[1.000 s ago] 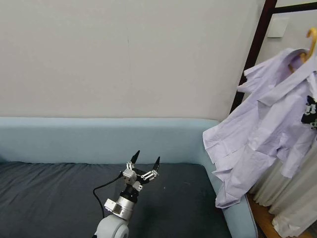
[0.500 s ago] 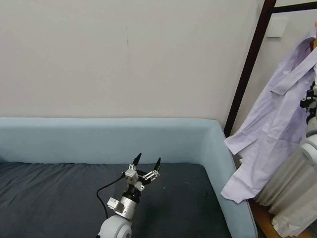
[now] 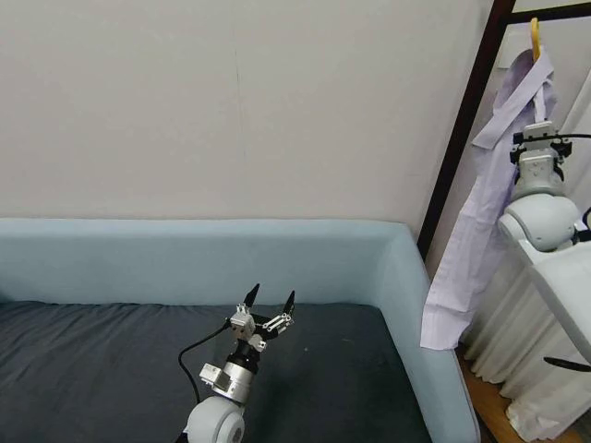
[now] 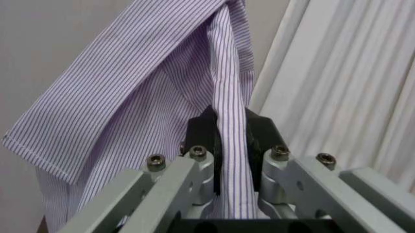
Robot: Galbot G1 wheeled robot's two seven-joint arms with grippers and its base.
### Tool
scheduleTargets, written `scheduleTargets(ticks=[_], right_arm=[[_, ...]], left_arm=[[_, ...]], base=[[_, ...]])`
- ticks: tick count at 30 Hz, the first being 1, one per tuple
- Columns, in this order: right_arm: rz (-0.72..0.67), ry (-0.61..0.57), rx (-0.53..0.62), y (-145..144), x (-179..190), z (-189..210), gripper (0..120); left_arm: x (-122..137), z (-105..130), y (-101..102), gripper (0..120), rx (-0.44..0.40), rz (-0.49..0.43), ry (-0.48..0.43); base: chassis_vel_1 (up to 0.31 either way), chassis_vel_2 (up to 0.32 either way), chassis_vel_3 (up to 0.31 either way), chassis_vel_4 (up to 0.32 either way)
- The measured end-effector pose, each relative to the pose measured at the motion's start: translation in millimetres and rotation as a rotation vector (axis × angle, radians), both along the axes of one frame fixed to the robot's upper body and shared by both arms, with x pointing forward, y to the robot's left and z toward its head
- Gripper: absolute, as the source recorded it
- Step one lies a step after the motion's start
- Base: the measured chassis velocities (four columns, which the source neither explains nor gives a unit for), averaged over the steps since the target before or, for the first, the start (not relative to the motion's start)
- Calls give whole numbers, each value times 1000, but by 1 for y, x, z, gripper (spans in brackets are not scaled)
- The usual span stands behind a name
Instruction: Pick up the clothes from the sofa and hang them on the clothes hanger.
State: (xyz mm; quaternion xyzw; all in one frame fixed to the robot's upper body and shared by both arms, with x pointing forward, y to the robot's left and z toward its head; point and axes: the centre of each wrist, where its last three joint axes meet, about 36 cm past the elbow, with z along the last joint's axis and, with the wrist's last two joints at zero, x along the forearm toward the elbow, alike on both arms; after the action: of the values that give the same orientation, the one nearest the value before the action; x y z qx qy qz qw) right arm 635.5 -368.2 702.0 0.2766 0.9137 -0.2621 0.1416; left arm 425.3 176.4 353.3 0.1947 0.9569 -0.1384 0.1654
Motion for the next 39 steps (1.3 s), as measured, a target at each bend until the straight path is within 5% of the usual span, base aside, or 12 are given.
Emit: scheduleTargets(ticks=[9,13,23,39], right_arm=[[-39,-16,78,28,37,36,7],[-53,-26,200,48,54,65,7],[-76,13,362,44,65,93,7],[-73,67,436,38,70,114,7]], left_arm=[[2,0,4,100,3,14,-1],[3,0,8,100,6,22,-7],[3,4,12,100,2,27,-17],[-4,5,11,100,-12,31,-23]], base=[[0,0,0,0],[0,0,0,0],[0,0,0,0],[0,0,0,0]])
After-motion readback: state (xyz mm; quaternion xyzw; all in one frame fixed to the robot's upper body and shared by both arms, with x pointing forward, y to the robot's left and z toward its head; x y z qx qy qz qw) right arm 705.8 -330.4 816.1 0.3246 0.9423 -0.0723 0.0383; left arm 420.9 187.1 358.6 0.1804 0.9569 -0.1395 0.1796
